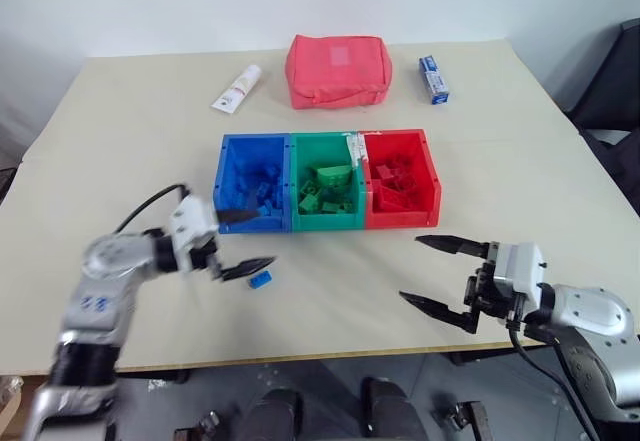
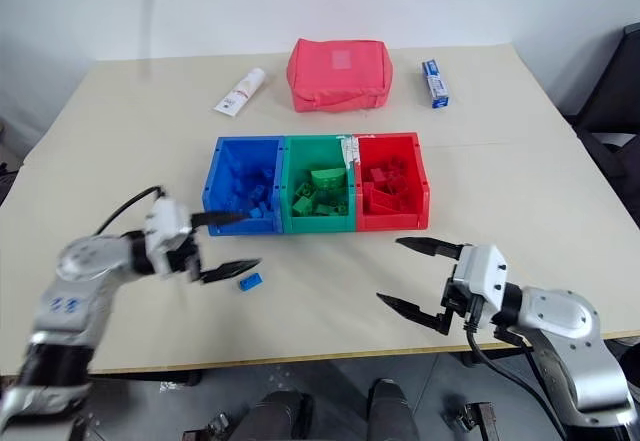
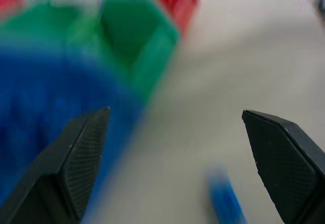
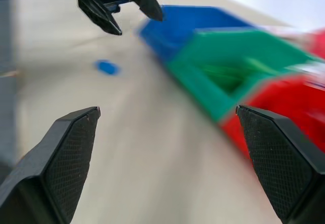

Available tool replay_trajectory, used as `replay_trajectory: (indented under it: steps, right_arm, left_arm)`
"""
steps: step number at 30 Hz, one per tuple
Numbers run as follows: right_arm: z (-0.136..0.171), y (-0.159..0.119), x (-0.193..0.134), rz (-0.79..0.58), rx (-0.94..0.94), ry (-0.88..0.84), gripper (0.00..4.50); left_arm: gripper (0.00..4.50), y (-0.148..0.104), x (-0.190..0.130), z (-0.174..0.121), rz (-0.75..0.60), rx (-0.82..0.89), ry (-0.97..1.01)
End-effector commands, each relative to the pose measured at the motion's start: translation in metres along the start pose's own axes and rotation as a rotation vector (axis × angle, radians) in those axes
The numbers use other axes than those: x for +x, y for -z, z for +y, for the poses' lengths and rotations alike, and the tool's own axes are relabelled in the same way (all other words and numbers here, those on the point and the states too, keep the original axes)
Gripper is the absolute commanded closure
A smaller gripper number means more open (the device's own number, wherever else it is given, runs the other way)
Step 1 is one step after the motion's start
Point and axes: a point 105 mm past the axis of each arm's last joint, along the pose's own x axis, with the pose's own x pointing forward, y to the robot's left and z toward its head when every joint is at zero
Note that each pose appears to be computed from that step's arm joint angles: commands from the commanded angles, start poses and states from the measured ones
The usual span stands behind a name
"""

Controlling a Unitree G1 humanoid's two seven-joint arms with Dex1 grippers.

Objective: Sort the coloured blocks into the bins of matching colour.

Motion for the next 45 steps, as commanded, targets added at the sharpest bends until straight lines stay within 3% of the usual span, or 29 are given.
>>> replay_trajectory:
  steps: [1,5,8,17,20,25,28,39,40,45]
  right_arm:
    - [0.002,-0.004,0.006,-0.015,-0.006,-0.083,0.0]
    - [0.001,-0.003,0.011,-0.009,-0.012,-0.14,0.0]
    - [0.0,-0.002,0.011,-0.005,-0.014,-0.153,0.0]
    - [0.0,0.005,0.004,0.041,0.019,-0.159,0.0]
    - [0.0,0.005,0.0,0.049,0.023,-0.143,0.0]
    - [0.005,0.007,-0.004,0.054,0.04,-0.13,0.0]
    - [0.009,0.008,-0.004,0.057,0.046,-0.128,0.0]
    - [0.004,0.008,-0.008,0.07,0.034,-0.079,0.0]
    - [0.003,0.008,-0.009,0.071,0.033,-0.074,0.0]
    - [-0.004,0.006,-0.012,0.049,0.029,0.005,0.0]
  left_arm:
    - [0.07,0.005,-0.031,0.012,0.023,0.027,-0.144]
    - [0.07,0.022,-0.053,0.014,0.076,0.02,-0.212]
    - [0.07,0.021,-0.047,0.002,0.103,-0.019,-0.138]
    - [0.07,-0.01,0.028,-0.022,0.119,-0.041,-0.048]
    - [0.07,-0.01,0.047,-0.019,0.18,-0.071,-0.132]
    - [0.07,-0.001,0.063,-0.026,0.282,-0.075,-0.109]
    - [0.67,0.008,0.063,-0.027,0.344,-0.079,-0.085]
    - [3.87,0.015,0.061,-0.028,0.411,-0.061,-0.032]
    - [4.05,0.012,0.061,-0.025,0.397,-0.061,-0.039]
    - [4.05,-0.019,0.066,-0.004,0.182,-0.104,-0.11]
